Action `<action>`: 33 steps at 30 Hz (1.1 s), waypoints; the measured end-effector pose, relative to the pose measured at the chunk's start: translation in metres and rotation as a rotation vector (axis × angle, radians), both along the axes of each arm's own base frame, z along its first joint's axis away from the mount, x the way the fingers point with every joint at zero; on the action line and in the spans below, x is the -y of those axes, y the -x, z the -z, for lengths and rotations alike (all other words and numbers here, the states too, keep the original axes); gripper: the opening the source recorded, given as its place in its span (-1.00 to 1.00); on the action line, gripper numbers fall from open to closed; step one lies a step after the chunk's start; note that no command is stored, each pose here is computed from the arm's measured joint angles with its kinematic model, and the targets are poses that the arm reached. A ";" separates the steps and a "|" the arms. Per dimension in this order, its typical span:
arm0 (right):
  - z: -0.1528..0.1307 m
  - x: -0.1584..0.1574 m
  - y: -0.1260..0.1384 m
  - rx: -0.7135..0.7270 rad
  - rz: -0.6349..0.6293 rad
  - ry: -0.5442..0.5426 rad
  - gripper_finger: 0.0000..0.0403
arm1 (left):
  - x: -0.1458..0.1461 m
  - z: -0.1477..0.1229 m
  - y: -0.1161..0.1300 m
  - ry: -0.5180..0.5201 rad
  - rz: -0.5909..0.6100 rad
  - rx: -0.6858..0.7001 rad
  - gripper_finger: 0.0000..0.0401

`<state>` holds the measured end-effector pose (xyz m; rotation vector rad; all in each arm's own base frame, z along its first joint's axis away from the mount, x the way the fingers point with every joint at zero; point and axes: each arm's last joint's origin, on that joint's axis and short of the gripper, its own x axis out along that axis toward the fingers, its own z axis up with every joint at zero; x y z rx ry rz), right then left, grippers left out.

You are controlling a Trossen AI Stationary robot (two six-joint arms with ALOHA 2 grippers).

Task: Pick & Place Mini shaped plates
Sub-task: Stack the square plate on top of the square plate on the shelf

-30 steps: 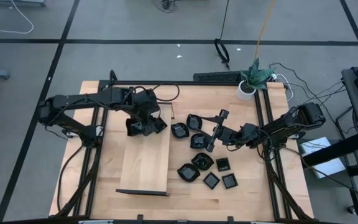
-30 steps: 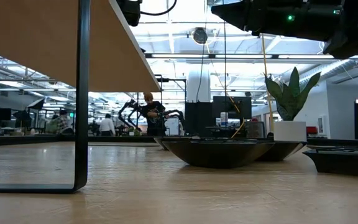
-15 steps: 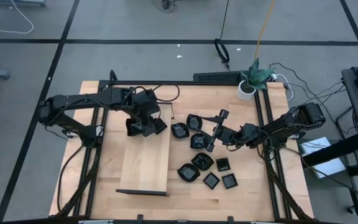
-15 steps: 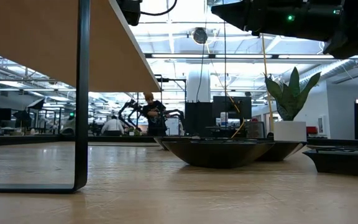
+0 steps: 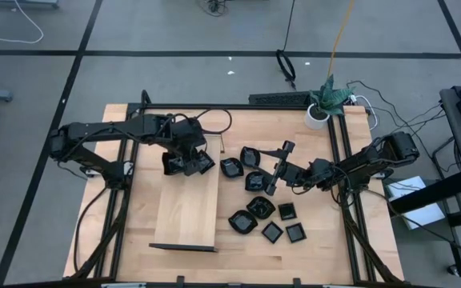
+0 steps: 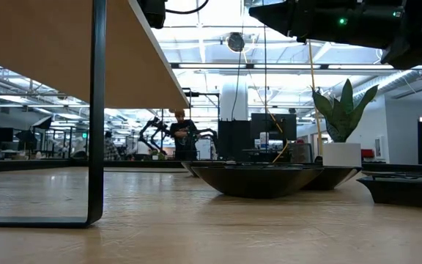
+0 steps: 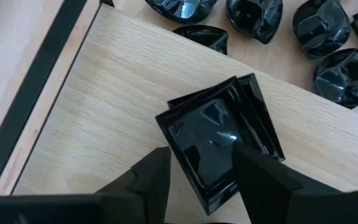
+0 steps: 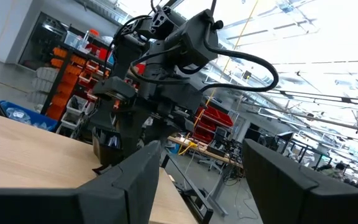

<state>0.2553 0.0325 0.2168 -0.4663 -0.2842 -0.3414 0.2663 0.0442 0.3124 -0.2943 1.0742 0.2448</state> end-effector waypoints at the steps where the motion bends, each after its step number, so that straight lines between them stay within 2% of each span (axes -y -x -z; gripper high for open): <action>1: 0.000 0.000 0.000 0.000 0.000 0.000 0.05 | 0.000 0.000 0.000 0.000 0.001 0.000 -0.11; 7: 0.000 0.000 0.000 -0.001 0.000 0.000 0.05 | 0.000 0.000 0.000 -0.035 0.069 -0.002 -0.11; 15: 0.000 0.000 0.000 -0.001 0.000 0.000 0.05 | 0.000 -0.002 -0.004 -0.033 0.073 0.039 -0.11; 21: 0.000 0.000 0.000 -0.001 0.000 0.000 0.05 | 0.004 -0.005 -0.009 0.088 0.152 0.124 -0.14; 26: 0.000 0.000 0.000 -0.002 0.000 0.000 0.05 | 0.004 0.003 -0.013 0.119 0.103 0.070 -0.24; 33: 0.001 0.000 0.000 -0.004 0.000 0.000 0.05 | 0.010 0.021 -0.028 0.128 0.123 0.006 -0.34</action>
